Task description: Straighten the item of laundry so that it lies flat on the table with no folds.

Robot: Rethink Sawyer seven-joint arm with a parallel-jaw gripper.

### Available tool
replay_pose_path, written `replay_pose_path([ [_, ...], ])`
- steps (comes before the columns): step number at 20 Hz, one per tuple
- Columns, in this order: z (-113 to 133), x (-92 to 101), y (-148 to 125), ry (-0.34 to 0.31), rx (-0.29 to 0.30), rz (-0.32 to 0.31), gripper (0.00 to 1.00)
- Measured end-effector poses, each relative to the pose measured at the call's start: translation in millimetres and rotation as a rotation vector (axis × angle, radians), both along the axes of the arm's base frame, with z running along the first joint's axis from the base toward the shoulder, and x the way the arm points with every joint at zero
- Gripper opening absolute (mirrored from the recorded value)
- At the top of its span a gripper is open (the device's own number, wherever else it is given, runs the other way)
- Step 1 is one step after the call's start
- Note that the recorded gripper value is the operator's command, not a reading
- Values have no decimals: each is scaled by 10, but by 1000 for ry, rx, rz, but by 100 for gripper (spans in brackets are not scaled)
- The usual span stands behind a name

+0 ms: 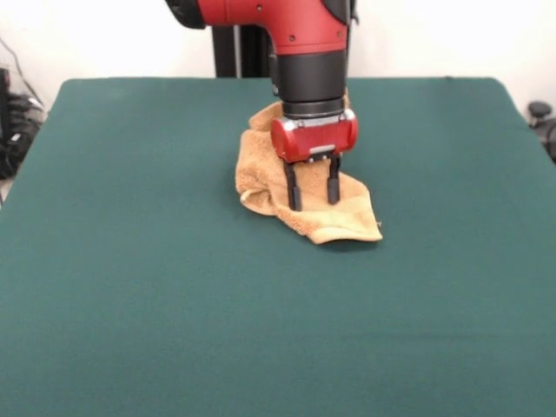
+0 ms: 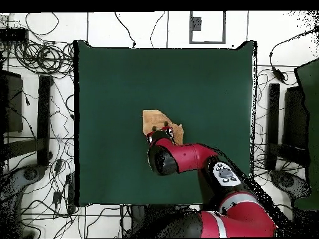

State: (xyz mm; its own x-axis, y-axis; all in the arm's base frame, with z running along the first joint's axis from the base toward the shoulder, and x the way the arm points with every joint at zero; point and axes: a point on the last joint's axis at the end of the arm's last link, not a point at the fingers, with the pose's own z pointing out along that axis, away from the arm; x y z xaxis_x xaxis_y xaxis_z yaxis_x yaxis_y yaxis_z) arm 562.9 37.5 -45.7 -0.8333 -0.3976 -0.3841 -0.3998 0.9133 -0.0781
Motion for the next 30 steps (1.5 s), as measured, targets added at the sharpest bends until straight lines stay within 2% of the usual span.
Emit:
replay_pose_path([
  [17,-32,72,-136,-23,28,-70,100],
  [23,-47,184,-375,-18,89,-135,100],
  [24,-69,215,-435,-11,122,-147,100],
  [30,-68,249,-535,-3,186,-137,100],
])
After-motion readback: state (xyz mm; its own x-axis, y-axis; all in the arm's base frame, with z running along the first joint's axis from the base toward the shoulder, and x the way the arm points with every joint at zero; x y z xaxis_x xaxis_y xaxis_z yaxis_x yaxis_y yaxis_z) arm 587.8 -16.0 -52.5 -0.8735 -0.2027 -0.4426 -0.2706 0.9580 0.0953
